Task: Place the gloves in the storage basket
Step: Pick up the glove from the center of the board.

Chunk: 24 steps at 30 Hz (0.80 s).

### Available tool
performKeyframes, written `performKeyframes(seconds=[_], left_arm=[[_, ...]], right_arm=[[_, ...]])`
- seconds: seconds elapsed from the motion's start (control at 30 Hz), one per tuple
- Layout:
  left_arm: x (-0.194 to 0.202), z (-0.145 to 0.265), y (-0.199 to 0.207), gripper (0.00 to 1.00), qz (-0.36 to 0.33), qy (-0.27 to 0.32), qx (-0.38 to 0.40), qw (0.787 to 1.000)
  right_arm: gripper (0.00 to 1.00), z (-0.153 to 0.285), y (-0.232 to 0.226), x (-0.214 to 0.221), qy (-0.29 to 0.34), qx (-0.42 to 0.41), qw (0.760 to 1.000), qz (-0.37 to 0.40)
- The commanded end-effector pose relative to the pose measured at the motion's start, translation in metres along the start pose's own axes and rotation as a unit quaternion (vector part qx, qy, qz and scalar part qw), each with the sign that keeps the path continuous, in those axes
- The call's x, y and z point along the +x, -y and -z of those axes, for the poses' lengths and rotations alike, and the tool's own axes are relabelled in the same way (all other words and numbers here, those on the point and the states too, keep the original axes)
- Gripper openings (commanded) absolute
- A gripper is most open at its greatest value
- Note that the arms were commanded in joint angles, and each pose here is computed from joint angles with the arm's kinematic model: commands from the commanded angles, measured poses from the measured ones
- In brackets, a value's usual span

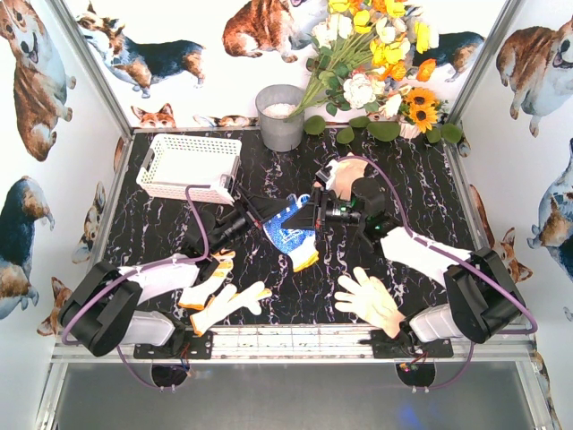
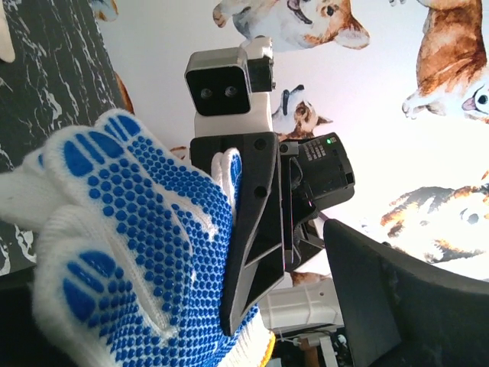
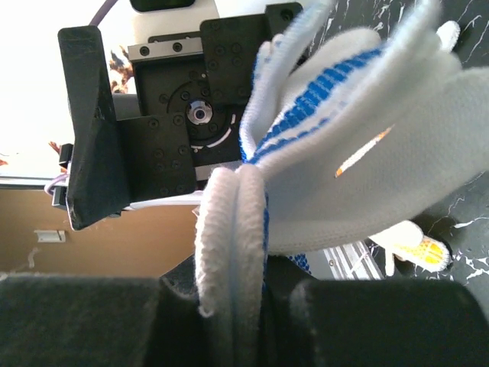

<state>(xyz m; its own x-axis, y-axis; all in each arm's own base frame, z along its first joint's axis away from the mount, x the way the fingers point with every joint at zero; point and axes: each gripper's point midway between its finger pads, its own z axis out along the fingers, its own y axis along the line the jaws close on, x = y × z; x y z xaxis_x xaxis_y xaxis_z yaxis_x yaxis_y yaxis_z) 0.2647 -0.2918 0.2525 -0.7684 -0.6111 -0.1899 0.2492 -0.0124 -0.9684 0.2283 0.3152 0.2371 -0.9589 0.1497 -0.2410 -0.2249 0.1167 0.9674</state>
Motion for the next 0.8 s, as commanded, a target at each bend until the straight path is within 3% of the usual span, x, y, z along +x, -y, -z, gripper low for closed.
performKeyframes(seconds=[0.0,0.4,0.77], left_arm=[[-0.013,0.001,0.028,0.81,-0.016,0.027,0.046,0.998],[-0.016,0.004,0.026,0.52,-0.013,0.041,0.039,0.998],[-0.024,0.003,0.014,0.21,-0.029,0.055,0.011,0.998]], right_arm=[[0.00,-0.001,-0.026,-0.001,-0.011,-0.025,0.998,0.054],[0.00,0.000,-0.019,-0.001,-0.008,-0.005,0.998,0.059],[0.00,-0.008,-0.011,-0.006,-0.012,0.030,0.996,0.083]])
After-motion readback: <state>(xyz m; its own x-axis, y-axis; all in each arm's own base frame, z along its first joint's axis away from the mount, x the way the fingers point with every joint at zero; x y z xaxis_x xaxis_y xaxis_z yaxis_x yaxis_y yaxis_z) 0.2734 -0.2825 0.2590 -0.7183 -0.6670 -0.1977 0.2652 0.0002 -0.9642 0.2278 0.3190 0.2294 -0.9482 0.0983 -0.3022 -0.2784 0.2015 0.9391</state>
